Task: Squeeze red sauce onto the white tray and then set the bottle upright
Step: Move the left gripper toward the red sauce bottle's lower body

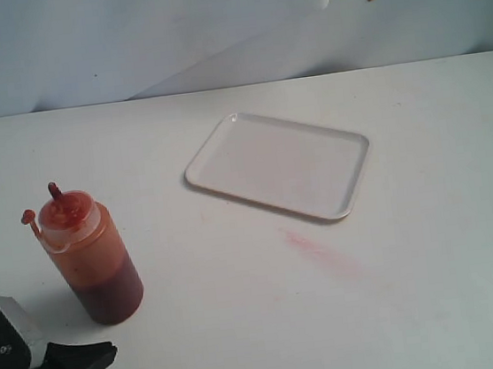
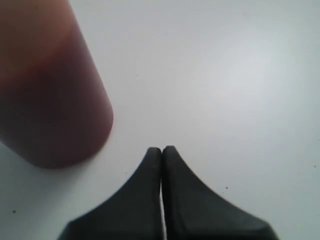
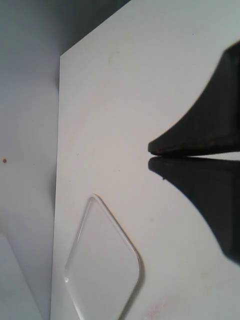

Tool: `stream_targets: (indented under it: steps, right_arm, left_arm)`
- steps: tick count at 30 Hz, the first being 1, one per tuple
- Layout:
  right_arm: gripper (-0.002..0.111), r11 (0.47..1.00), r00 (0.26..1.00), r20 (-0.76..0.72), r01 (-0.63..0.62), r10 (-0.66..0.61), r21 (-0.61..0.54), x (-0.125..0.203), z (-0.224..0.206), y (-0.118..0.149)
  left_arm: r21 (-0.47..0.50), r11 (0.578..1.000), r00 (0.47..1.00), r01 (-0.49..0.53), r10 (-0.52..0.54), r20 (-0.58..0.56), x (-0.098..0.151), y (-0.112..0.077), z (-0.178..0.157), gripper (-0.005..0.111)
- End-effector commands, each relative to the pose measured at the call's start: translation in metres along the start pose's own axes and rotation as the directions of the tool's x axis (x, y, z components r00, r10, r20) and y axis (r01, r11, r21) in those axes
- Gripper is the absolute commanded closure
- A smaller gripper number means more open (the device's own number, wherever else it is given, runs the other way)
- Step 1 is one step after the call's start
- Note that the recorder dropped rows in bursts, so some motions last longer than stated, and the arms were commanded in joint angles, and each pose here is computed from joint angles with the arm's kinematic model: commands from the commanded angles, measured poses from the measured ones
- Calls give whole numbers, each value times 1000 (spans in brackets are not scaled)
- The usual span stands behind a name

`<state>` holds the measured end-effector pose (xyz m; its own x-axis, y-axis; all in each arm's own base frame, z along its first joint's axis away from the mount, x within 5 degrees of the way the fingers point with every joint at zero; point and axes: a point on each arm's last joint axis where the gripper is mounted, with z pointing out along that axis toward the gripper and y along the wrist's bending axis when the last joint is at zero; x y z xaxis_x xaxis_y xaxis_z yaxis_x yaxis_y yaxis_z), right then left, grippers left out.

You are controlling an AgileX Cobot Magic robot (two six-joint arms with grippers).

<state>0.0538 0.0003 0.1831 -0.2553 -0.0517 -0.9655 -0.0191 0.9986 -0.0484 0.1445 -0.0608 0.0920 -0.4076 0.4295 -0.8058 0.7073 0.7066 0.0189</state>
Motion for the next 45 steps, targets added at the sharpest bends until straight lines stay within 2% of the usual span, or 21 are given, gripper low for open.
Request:
stream_targets:
  steps: [1,14,21,25,27,29,32,34,36,37,45]
  right_arm:
    - [108,1000,1000,3,-5,5,6,1,0,0]
    - [108,1000,1000,3,-5,5,6,1,0,0]
    - [108,1000,1000,3,-5,5,6,1,0,0]
    - [108,1000,1000,3,-5,5,6,1,0,0]
    - [108,1000,1000,3,-5,5,6,1,0,0]
    - [108,1000,1000,3,-5,5,6,1,0,0]
    - [108,1000,1000,3,-5,5,6,1,0,0]
    - [108,1000,1000,3,-5,5,6,1,0,0]
    - [108,1000,1000,3,-5,5,6,1,0,0]
    - [108,1000,1000,3,-5,5,6,1,0,0]
    - [108,1000,1000,3,-5,5,6,1,0,0]
  left_arm:
    - [15,1000,1000,27,-27,-8,4,2,8,107]
    - [13,999,1000,31,-31,4,4,2,9,107]
    - [-52,996,997,69,-68,33,2,8,9,107]
    - [-86,992,996,90,-87,32,2,11,9,100]
    - [-96,990,994,104,-102,33,2,12,9,91]
    - [-97,990,994,107,-102,49,1,12,9,77]
    - [-97,979,983,180,-174,63,0,13,9,44]
    - [-107,964,967,242,-230,112,-3,15,8,21]
    - [-110,951,954,288,-275,120,-3,16,8,6]
    - [-108,946,949,304,-291,122,-3,16,8,2]
    - [-106,947,950,302,-289,121,-3,16,8,2]
